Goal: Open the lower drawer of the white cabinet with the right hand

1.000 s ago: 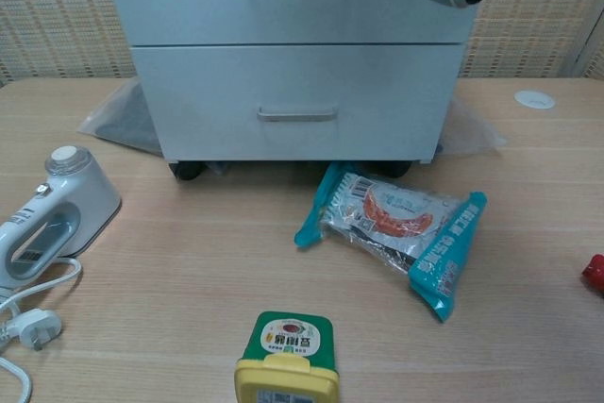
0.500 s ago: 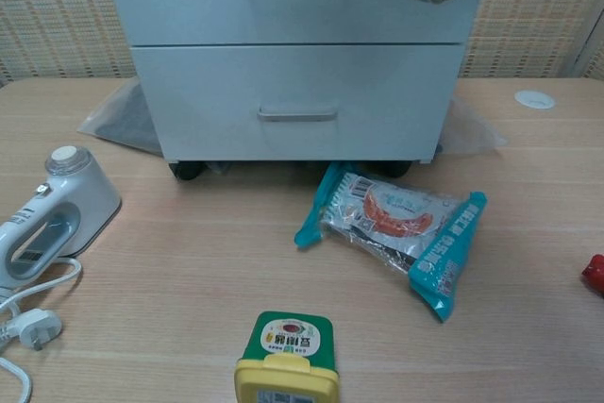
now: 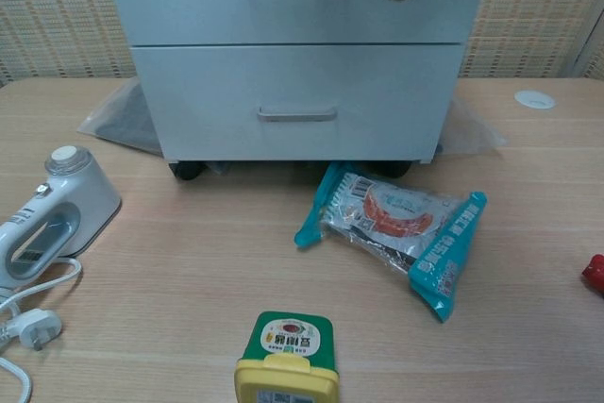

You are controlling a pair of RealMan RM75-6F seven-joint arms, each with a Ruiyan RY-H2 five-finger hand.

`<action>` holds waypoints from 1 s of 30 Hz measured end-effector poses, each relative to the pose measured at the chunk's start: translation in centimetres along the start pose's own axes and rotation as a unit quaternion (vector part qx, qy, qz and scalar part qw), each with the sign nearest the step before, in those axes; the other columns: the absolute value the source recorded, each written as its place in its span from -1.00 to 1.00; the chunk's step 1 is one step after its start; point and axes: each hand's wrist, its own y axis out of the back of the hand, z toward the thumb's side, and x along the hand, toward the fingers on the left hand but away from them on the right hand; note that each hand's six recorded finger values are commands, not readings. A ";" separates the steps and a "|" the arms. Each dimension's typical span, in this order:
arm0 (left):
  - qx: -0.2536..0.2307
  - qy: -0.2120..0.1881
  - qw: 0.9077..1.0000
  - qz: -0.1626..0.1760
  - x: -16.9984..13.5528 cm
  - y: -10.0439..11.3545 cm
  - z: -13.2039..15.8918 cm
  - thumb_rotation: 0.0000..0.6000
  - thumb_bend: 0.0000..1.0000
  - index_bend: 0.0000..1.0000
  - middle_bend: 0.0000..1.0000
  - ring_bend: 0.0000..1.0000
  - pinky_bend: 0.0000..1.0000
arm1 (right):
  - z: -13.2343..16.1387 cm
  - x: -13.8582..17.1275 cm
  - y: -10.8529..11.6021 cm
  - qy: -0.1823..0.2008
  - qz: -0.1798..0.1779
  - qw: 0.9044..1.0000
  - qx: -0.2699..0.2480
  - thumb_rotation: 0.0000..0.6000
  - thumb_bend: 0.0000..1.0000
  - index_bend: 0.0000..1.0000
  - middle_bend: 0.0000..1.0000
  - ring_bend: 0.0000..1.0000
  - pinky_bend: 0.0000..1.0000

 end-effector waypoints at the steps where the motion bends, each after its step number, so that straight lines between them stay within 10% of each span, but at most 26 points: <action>1: 0.000 0.000 1.000 0.000 0.0 0.0 0.0 1.00 -0.50 -1.00 -1.00 -1.00 -0.82 | 0.1 -0.1 -0.1 0.000 0.001 1.000 0.000 1.00 -0.25 -0.51 0.83 0.93 0.71; 30: 0.002 0.002 1.000 -0.001 0.1 -0.3 -0.1 1.00 -0.50 -1.00 -1.00 -1.00 -0.82 | 1.6 2.2 -0.6 0.022 0.013 0.999 0.029 1.00 -0.25 -0.51 0.84 0.93 0.71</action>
